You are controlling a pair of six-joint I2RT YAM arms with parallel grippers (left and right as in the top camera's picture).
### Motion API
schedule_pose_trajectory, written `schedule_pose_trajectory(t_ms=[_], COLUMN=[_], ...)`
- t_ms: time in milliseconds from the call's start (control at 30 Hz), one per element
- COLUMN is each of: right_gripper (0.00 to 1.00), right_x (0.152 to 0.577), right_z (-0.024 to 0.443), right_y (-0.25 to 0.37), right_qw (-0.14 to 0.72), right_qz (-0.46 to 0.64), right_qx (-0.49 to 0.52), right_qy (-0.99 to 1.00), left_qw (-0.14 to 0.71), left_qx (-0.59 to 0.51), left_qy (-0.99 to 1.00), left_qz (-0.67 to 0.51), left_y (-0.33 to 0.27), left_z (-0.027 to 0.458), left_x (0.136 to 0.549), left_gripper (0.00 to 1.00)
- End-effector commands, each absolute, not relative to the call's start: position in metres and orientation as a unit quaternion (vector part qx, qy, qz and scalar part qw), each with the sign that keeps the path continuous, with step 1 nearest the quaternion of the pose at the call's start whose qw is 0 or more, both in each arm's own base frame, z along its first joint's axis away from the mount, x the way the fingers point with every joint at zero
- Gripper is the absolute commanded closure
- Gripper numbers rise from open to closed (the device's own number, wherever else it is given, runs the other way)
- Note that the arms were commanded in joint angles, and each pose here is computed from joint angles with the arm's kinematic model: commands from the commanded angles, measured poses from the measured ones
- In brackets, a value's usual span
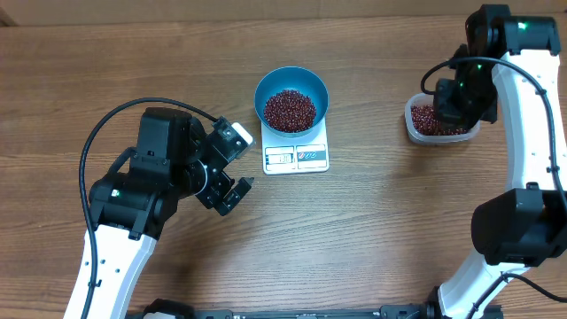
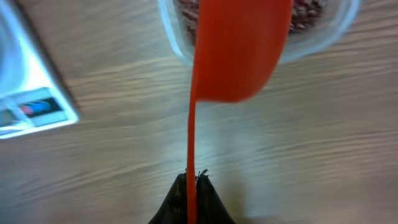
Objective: Scoop item into bowl and weigh 150g on scale
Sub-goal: 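Move the empty red scoop right back above the bean tub, then lower the red scoop into the beans in the tub with the right gripper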
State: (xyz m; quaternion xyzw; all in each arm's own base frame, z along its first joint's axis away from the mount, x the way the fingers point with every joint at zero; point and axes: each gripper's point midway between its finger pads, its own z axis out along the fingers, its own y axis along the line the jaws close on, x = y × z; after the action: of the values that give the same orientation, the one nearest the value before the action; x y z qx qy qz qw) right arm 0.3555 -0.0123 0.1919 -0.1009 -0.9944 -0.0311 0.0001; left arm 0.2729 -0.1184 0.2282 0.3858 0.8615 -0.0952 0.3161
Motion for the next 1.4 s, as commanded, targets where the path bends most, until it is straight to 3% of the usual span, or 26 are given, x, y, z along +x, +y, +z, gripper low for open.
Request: schedule_pose_trajectory(t_ms=[0,267,567,800,1000,1367], right_gripper=[0.97,0.97,0.96,0.97,0.96,0.96], right_x=[0.371,0.379,0.335,0.31,0.308,0.304], right_z=[0.223,0.267,0.34,0.372,0.366,0.298], right_y=[0.009,0.02,0.023,0.025,0.026,0.026], right_qw=[-0.049,-0.118,-0.226,-0.278,-0.26,-0.145], right_qz=[-0.101,-0.137,-0.137,-0.136,-0.151,-0.143], right_qx=[-0.123,-0.11,-0.078,-0.063,-0.115,-0.135], right_qy=[-0.986,-0.977,-0.961,-0.949,-0.947,-0.97], left_qw=[0.327,0.327,0.327,0.327,0.327,0.327], left_qx=[0.38,0.38,0.38,0.38,0.38,0.38], left_qy=[0.86,0.86,0.86,0.86,0.86,0.86], left_qz=[-0.094,-0.094,-0.094,-0.094,-0.094,-0.094], left_y=[-0.118,-0.118,-0.118,-0.118,-0.118,-0.118], left_z=[0.237,0.237,0.237,0.237,0.237,0.237], left_x=[0.277,0.277,0.277,0.277,0.277,0.277], left_gripper=[0.0,0.0,0.0,0.0,0.0,0.0])
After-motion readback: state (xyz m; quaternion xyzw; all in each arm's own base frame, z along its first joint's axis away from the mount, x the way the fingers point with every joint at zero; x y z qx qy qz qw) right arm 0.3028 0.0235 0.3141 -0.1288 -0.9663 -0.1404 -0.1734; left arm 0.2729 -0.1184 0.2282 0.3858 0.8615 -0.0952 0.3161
